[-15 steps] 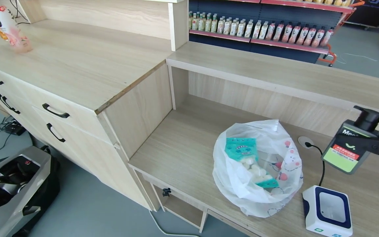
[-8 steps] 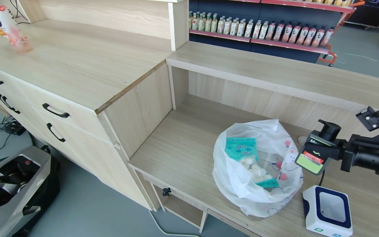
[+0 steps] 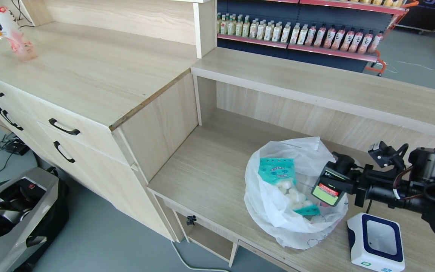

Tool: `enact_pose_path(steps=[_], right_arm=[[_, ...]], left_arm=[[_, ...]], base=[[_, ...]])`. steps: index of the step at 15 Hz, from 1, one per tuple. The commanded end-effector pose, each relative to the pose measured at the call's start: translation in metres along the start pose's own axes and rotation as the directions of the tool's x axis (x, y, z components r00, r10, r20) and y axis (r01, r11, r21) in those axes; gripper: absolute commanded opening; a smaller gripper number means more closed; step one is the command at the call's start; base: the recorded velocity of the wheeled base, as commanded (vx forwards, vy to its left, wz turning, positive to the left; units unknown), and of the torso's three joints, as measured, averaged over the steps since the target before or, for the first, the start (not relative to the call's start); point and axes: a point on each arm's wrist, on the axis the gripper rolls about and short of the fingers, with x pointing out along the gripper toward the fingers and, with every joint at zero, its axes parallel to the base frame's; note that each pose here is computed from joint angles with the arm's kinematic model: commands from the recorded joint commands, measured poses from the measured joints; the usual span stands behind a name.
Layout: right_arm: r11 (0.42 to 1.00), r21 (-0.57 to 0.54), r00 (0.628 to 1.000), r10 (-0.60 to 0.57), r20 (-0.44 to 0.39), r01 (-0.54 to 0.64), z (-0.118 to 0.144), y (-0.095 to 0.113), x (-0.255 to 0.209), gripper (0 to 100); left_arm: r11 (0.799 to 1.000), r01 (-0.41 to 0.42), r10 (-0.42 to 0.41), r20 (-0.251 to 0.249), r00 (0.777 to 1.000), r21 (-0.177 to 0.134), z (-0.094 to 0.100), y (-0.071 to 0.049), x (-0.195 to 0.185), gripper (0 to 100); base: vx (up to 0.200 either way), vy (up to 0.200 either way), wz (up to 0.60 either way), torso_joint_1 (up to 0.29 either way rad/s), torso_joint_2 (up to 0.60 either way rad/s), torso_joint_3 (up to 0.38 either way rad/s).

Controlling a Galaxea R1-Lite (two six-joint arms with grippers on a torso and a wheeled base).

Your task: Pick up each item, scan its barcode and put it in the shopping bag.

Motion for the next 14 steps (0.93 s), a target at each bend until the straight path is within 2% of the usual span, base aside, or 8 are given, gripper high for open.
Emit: enact_pose_path(steps=[1,3,14], right_arm=[[1.000,0.015,1.000,0.028,-0.014,-0.028,-0.015,-0.003,0.015,0],[0.999,-0.007,1.000,0.031,0.001,-0.031,-0.021,-0.008,0.024,0],[1.000,0.011,0.999,0.029,-0.028,-0.029,-0.039,-0.015,0.033,0]], left_arm=[[1.000,0.000,0.000,-0.001,1.000,0.000,0.000,0.000,0.000,100],[1.000,0.000,0.000,-0.001,1.000,0.000,0.000,0.000,0.000,100],[1.000,-0.001,0.001,-0.001,1.000,0.000,0.000,0.000,0.000,100]], base=[[0.000,0.000,0.00,0.000,0.00,0.000],[0.000,0.000,0.00,0.000,0.00,0.000],[0.000,0.000,0.00,0.000,0.00,0.000]])
